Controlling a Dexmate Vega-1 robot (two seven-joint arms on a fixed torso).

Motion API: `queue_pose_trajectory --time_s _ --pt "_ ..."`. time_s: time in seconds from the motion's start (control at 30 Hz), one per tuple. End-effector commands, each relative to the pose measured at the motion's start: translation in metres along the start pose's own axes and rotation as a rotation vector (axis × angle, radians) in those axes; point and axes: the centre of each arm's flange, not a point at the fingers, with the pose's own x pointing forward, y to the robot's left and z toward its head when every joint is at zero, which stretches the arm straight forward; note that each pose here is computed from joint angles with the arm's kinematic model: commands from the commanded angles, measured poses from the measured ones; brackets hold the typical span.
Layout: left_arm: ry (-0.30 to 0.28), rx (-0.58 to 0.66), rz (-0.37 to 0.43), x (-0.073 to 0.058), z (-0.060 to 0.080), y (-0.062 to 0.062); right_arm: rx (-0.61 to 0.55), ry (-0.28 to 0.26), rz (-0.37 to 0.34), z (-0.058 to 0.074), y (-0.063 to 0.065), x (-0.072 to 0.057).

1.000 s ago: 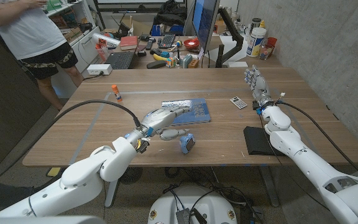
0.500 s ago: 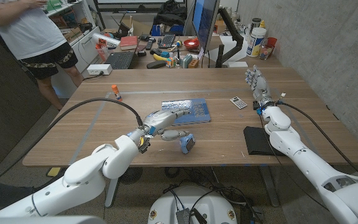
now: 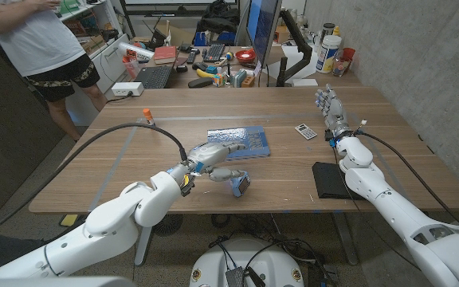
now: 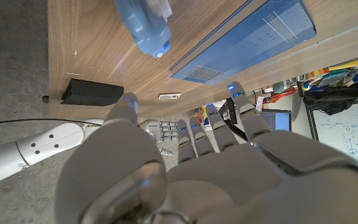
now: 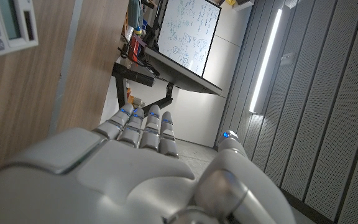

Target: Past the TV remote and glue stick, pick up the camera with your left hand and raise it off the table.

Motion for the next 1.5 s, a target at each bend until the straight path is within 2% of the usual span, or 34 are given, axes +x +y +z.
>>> queue_pose_trajectory --time_s 0.03,0.5,1.0,1.5 --pt "-0.015 0.013 -0.017 0.000 0.010 -0.001 0.008 -0.008 -0.001 0.000 0.000 -0.002" --pt "0.002 -0.003 -0.017 0.000 0.011 -0.006 0.016 -0.017 -0.009 0.000 -0.002 -0.003" --pt "-0.011 0.053 -0.081 0.003 0.014 -0.017 0.027 -0.025 -0.012 0.002 -0.001 -0.003" --pt "-0.001 0.053 -0.105 0.003 0.016 -0.023 0.026 -0.018 -0.017 0.000 -0.005 -0.006"
